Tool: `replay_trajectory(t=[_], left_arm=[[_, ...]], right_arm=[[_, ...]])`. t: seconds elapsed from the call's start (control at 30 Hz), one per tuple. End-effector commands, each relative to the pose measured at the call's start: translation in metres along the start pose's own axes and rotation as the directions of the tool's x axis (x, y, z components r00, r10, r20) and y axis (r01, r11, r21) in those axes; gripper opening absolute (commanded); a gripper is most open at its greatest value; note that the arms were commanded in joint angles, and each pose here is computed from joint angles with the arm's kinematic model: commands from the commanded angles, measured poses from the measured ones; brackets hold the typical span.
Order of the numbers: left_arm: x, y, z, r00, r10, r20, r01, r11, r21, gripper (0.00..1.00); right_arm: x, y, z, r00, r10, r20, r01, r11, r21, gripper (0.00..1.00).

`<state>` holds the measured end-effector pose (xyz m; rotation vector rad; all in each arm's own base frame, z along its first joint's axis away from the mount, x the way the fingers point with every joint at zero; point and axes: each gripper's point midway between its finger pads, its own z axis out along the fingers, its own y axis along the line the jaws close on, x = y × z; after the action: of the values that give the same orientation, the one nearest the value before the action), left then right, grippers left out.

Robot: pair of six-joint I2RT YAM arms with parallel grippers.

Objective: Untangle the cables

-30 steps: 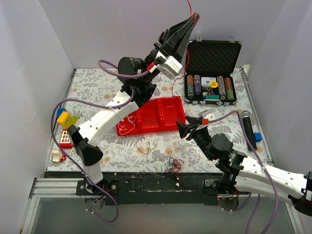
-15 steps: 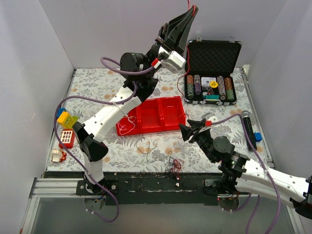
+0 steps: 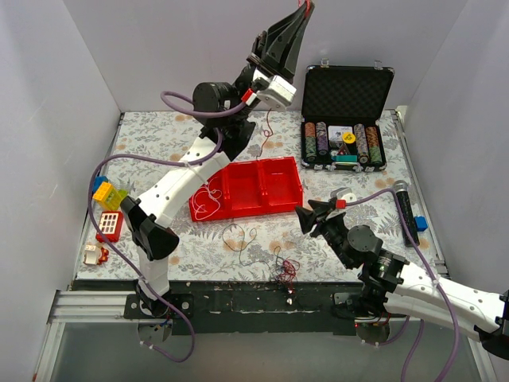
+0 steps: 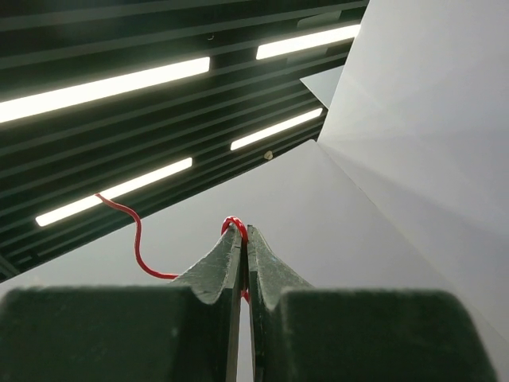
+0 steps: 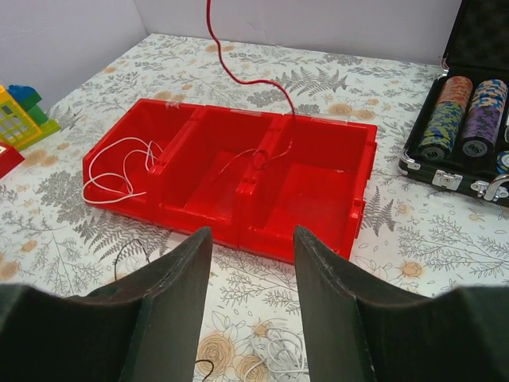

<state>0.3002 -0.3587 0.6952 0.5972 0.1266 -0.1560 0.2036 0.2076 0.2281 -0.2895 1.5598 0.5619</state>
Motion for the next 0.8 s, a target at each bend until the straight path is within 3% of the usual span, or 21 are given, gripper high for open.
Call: replay_trajectory(t=[0.0,0.77], left_arm=[[0.001,0.005,0.001,1.000,-0.002,0.004,0.002,0.999,-0.038,0.00],[0.010,0.000,0.005,0.996,0.090,0.007,-0.089,0.996,-0.014,0.00]], right_arm=[[-0.007,-0.004,0.001,0.999,0.024,0.029,-0.024,1.000,0.020,0.53],[-0.005,-0.007,-0.002,0.999,0.031,0.021,-0.031,0.999,0.020,0.52]])
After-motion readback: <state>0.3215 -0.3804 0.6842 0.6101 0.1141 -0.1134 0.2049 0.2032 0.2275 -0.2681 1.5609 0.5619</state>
